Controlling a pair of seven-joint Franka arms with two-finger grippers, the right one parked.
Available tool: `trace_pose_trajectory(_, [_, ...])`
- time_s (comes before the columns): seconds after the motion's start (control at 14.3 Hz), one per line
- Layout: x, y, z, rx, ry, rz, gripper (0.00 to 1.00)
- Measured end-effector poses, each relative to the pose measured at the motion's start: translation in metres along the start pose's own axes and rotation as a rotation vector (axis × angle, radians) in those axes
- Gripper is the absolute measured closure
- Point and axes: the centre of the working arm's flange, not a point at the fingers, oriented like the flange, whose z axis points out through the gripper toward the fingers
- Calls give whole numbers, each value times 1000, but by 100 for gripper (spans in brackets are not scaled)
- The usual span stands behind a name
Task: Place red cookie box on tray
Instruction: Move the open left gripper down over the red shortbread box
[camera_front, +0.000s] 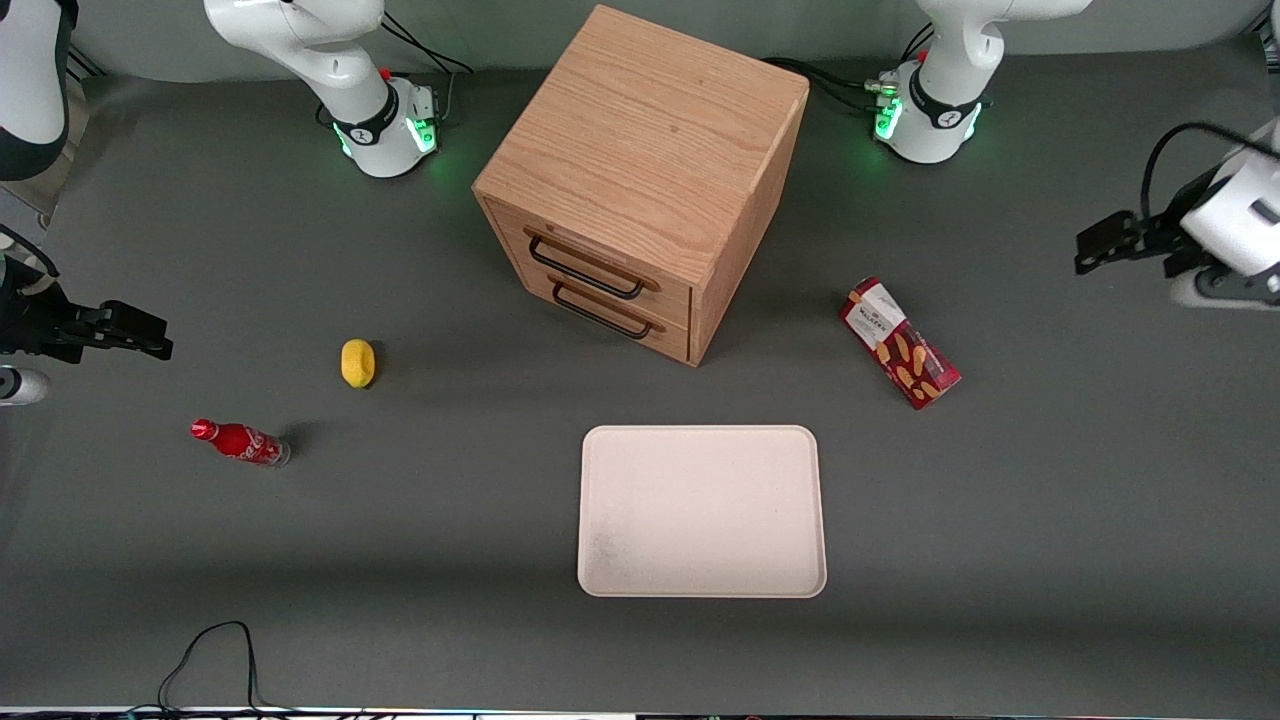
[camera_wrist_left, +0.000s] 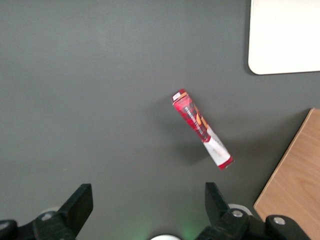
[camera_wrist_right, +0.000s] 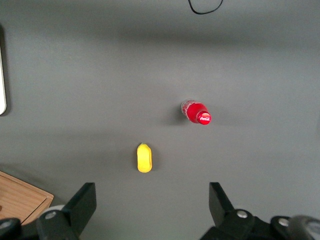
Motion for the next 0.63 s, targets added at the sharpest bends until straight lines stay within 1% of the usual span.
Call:
trace_pose_trajectory(0.07, [7, 4, 16, -13, -3, -50, 0])
trace_pose_trajectory(0.14, [15, 10, 32, -18, -12, -116, 0])
trace_pose_trajectory(0.28, [26, 32, 60, -14, -24, -259, 0])
trace_pose_trajectory(0.63, [34, 77, 137, -9, -7, -592, 0])
